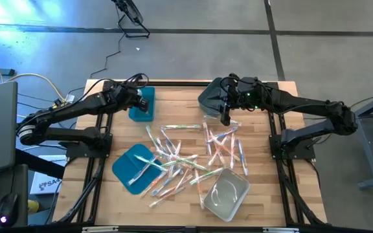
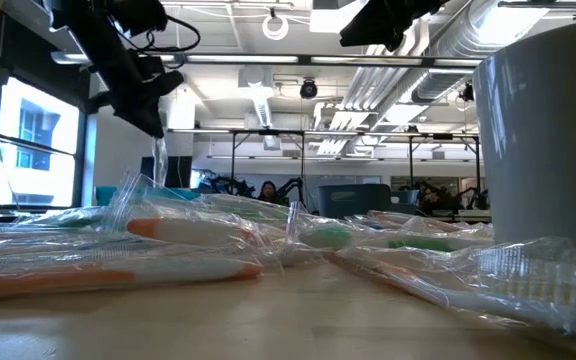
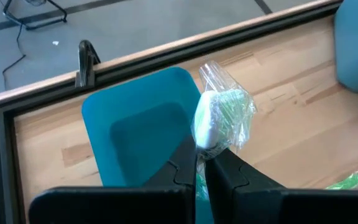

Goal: Pick & Place Toothbrushes
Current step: Put the green toothbrush into the blue bin

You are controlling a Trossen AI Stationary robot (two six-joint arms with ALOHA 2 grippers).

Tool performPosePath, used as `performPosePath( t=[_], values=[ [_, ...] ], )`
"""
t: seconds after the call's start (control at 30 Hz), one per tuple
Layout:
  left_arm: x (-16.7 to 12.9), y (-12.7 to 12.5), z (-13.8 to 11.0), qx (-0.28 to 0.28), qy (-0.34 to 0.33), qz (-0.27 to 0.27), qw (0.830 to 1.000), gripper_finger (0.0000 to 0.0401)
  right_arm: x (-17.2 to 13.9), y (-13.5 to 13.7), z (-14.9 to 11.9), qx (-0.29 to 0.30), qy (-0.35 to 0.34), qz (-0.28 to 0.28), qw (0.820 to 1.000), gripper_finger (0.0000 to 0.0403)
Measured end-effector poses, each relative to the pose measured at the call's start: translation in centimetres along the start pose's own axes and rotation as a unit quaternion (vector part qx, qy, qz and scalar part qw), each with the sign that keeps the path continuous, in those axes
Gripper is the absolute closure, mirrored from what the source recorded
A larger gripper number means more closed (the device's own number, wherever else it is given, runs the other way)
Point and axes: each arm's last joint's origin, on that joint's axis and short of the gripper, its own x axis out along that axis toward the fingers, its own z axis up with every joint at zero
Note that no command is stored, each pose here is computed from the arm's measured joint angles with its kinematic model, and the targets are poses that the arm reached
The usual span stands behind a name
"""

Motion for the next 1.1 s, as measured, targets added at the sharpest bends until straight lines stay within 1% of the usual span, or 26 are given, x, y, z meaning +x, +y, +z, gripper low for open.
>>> performPosePath(
  t=[0.17,0.27,0.37,0.5,0.67,0.77,0.87,0.97,1.1],
  values=[
    [0.7,-0.3,-0.2,0.003,0.013,0.007,1.000,0.0392,0.0,0.0,0.0,0.000,0.000,0.000,1.000,0.0255],
    [1.0,-0.4,-0.3,-0.005,0.018,0.011,1.000,0.0383,0.0,0.0,0.0,0.000,0.000,0.000,1.000,0.0255],
    [1.3,-0.4,-0.4,-0.010,0.023,0.014,1.000,0.0360,0.0,0.0,0.0,0.000,0.000,0.000,1.000,0.0255],
    [1.6,-0.5,-0.5,-0.013,0.027,0.021,0.999,0.0318,0.0,0.0,0.0,0.000,0.001,0.000,1.000,0.0255],
    [2.1,-0.6,-0.6,-0.008,0.025,0.044,0.999,0.0267,0.0,0.0,0.0,0.000,0.001,0.000,1.000,0.0255],
    [2.2,-0.5,-0.6,-0.005,0.015,0.066,0.998,0.0246,0.0,0.0,0.0,0.001,0.001,0.000,1.000,0.0255],
    [2.2,-0.4,-0.5,0.004,0.009,0.077,0.997,0.0236,0.0,0.0,0.0,0.001,0.001,0.000,1.000,0.0255],
    [2.2,-0.4,-0.5,0.022,0.003,0.088,0.996,0.0234,0.0,0.0,0.0,0.001,0.001,0.000,1.000,0.0255],
    [2.2,-0.3,-0.4,0.027,-0.003,0.095,0.995,0.0233,0.0,0.0,0.0,0.002,0.001,0.000,1.000,0.0255]
  ],
)
